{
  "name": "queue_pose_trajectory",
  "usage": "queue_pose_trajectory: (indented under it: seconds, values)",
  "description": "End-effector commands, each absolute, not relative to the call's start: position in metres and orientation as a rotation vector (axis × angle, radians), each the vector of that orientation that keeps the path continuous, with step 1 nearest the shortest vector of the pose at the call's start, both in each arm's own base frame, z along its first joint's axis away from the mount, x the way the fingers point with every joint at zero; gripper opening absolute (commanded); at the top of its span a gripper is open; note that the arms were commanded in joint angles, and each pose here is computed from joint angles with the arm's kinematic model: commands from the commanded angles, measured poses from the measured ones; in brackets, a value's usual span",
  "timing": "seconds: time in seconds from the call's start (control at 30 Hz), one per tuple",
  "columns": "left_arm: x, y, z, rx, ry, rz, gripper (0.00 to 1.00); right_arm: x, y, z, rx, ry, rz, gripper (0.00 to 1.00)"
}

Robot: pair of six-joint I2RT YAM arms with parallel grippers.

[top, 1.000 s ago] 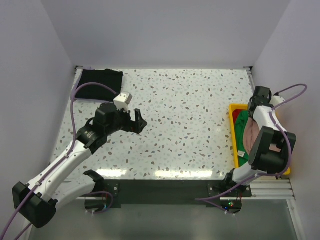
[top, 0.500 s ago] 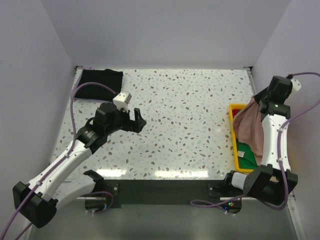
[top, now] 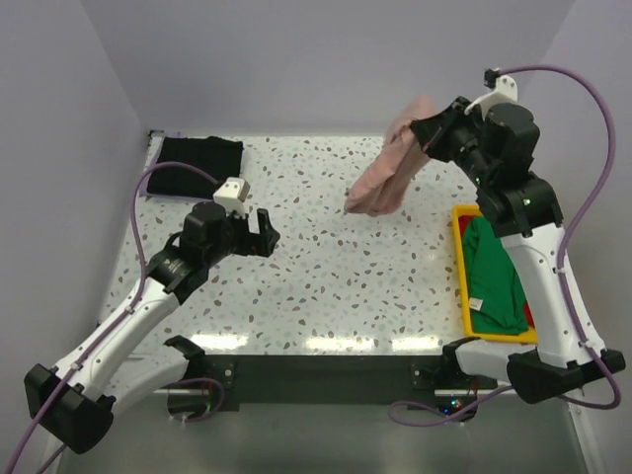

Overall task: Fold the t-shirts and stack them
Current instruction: Move the tshirt to the center of the board, then flatten the tshirt out

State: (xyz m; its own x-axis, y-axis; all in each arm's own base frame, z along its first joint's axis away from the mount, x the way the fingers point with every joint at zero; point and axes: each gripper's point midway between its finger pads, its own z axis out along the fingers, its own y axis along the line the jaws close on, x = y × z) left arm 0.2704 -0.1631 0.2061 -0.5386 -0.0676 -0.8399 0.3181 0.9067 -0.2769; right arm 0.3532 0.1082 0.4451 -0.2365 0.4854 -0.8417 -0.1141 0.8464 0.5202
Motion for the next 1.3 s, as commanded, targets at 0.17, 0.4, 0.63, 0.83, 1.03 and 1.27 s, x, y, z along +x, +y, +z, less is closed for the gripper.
queue_pose_trajectory:
  seconds: [0.17,0.4,0.63,0.83,1.03,1.27]
  values:
    - [0.281,-0.148,0.230,0.050,2.013,-0.465,1.00,0.338,0.224,0.452,0.003,1.752,0.870,0.00]
    - [0.283,-0.159,0.214,0.003,2.063,-0.527,1.00,0.384,0.179,0.299,0.161,2.109,0.684,0.40]
    - [0.277,-0.167,0.162,-0.084,2.188,-0.581,0.90,0.340,0.175,0.211,0.111,2.248,0.465,0.59]
    - [0.251,-0.149,0.104,-0.266,2.293,-0.535,0.77,0.272,0.209,0.117,-0.005,2.411,0.412,0.59]
    - [0.219,-0.128,0.066,-0.462,2.339,-0.483,0.69,0.238,0.217,0.081,-0.036,2.447,0.378,0.58]
    - [0.198,-0.120,0.040,-0.599,2.395,-0.408,0.66,0.228,0.201,0.066,0.006,2.445,0.315,0.58]
